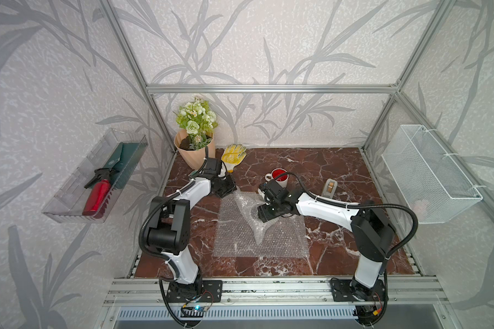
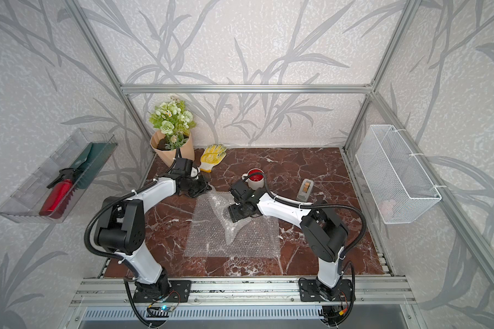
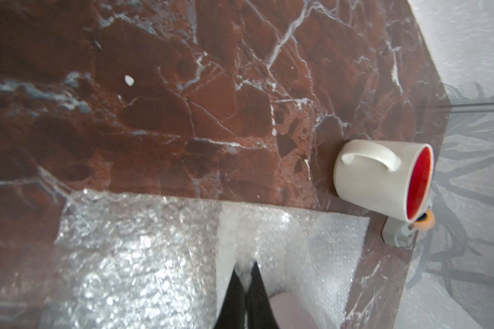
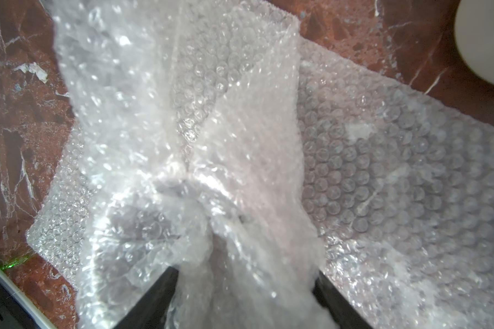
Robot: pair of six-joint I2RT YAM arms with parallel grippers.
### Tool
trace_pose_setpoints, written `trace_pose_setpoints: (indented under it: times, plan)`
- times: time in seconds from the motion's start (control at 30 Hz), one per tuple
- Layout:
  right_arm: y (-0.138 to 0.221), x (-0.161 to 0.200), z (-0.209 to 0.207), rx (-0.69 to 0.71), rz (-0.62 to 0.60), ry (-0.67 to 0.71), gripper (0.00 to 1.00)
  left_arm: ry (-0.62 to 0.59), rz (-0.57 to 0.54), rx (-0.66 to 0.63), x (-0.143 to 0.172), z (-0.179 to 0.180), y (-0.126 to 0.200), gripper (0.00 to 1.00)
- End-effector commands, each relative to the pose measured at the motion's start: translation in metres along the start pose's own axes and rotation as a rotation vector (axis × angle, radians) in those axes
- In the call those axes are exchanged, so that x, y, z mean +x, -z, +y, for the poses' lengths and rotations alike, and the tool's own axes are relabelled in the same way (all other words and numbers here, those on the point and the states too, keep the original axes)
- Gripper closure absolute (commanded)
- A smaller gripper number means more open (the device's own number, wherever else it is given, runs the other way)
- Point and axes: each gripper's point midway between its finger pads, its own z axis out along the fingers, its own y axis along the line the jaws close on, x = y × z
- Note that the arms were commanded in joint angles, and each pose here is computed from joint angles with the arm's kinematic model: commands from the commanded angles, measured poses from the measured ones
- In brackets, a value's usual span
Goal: Wrap mugs in bubble wrap
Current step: Wrap the mug in bubble wrap.
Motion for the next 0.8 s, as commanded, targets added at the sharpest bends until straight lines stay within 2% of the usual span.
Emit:
trace_pose_setpoints:
  times: [0.0, 0.17, 0.47, 0.57, 0.77]
  plan:
    - [-0.012, 0.02, -0.01, 0.032, 0.093, 0.011, 0.34, -0.038, -0.074, 0.179, -0.001, -0.034, 0.026, 1.0]
    - [-0.015, 0.021, -0.011, 0.027, 0.101, 0.0, 0.34, -0.036, -0.08, 0.326, 0.032, -0.048, 0.044, 1.0]
    - [-0.02, 0.022, -0.009, 0.01, 0.108, -0.024, 0.35, -0.14, -0.066, 0.503, 0.086, -0.082, 0.082, 1.0]
    - [-0.021, 0.021, -0.007, -0.005, 0.105, -0.033, 0.35, -0.175, -0.028, 0.519, 0.105, -0.088, 0.08, 1.0]
    - [-0.022, 0.02, -0.006, -0.01, 0.104, -0.039, 0.35, -0.152, 0.032, 0.508, 0.131, -0.079, 0.057, 1.0]
